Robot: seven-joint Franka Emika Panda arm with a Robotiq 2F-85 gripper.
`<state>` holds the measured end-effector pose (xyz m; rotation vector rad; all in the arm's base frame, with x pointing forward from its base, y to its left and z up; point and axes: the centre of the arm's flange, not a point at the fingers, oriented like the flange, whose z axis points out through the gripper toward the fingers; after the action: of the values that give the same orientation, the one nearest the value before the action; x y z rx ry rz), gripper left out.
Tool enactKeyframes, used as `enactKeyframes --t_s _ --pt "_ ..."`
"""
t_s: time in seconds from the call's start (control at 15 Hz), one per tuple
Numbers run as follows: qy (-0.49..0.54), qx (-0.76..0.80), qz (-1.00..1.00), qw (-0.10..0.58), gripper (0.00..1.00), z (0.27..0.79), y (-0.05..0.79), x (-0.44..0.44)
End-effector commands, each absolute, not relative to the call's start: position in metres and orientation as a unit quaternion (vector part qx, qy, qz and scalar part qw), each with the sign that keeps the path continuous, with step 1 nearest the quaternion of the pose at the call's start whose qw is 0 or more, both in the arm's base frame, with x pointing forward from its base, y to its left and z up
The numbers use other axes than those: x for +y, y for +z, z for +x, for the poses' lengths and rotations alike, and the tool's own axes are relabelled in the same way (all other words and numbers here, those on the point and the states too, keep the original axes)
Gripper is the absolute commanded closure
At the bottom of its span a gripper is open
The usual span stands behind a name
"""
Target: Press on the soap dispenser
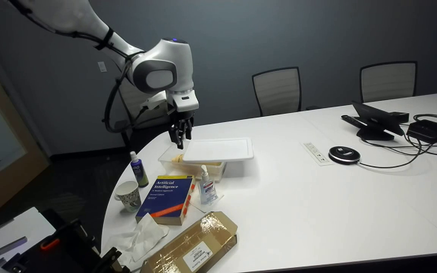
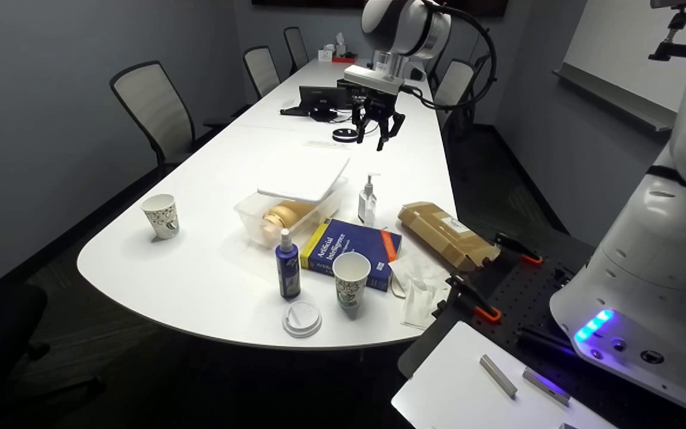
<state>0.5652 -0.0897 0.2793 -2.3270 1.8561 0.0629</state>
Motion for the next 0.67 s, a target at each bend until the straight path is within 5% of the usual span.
enactKeyframes --t_s 0.0,0.27,0.6 --pt "0.003 0.632 -0.772 0.066 0.68 0.585 0.274 -0.091" --pt "-0.017 0.630 -0.776 0.038 0.99 0.597 0.260 -0.096" --pt "-0.017 0.622 -0.783 0.023 1.00 0.607 0.243 -0.095"
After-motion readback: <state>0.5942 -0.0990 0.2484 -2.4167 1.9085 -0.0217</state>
